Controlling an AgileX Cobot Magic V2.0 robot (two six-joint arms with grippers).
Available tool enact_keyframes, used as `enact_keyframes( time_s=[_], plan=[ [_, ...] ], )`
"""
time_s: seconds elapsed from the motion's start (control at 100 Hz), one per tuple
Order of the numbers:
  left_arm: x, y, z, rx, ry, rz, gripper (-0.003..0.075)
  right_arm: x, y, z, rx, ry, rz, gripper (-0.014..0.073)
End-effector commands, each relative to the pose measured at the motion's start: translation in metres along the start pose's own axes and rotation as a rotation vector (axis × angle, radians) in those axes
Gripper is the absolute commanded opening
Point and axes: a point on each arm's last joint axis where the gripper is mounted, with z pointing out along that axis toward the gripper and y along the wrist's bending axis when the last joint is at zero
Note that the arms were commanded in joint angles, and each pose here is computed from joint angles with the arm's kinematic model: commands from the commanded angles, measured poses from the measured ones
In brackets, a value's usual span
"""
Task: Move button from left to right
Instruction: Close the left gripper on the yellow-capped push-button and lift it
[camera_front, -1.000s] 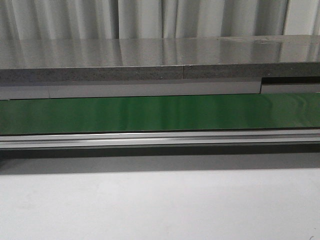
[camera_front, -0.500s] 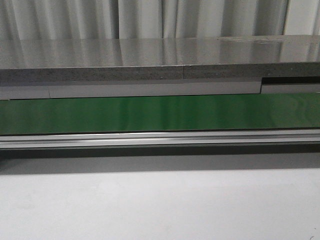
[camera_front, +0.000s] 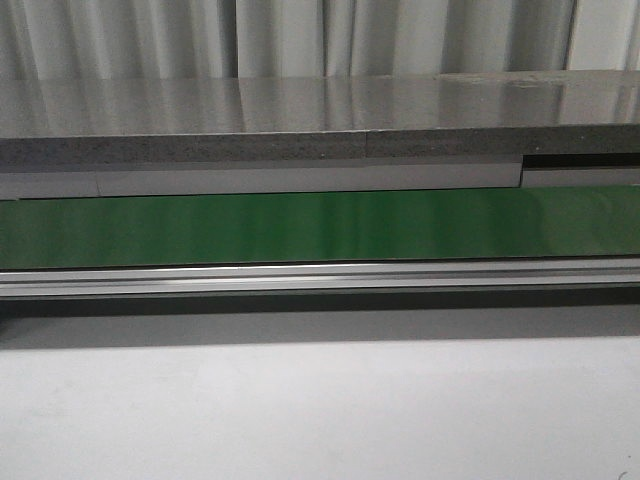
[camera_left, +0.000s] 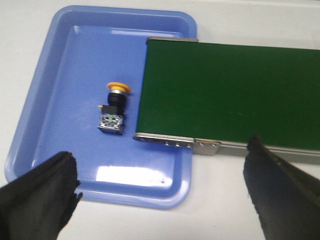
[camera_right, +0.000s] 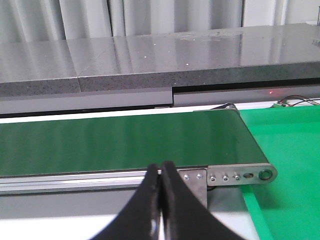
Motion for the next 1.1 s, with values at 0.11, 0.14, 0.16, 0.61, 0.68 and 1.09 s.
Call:
enact_keyframes(
  time_s=[0.11, 0.14, 0.16, 0.61, 0.68, 1.09],
  plan=[
    [-0.045, 0.021, 0.027, 0.013, -0.016, -0.059, 0.0651, -0.014, 0.001, -0.003, -0.005, -0.117, -0.005, -0.0066],
    [-0.051, 0.025, 0.033, 0.017, -0.009, -0.068, 0.0651, -0.014, 0.001, -0.003, -0.005, -0.117, -0.005, -0.0066],
    [-0.055, 0.029, 0.038, 0.020, 0.000, -0.081, 0.0651, -0.014, 0.001, -0.003, -0.005, -0.117, -0.005, -0.0066],
    [-0.046, 0.083, 0.172, 0.059, 0.334, -0.278, 0.0651, -0.014, 0.001, -0.003, -0.005, -0.117, -0.005, -0.0066],
    [-0.043, 0.084, 0.182, 0.056, 0.348, -0.281, 0.0651, -0.014, 0.001, -0.003, -0.005, -0.117, -0.005, -0.0066],
    [-0.044, 0.097, 0.194, 0.018, 0.288, -0.305, 0.0651, -0.014, 0.001, -0.003, -0.005, -0.117, -0.005, -0.0066]
  ],
)
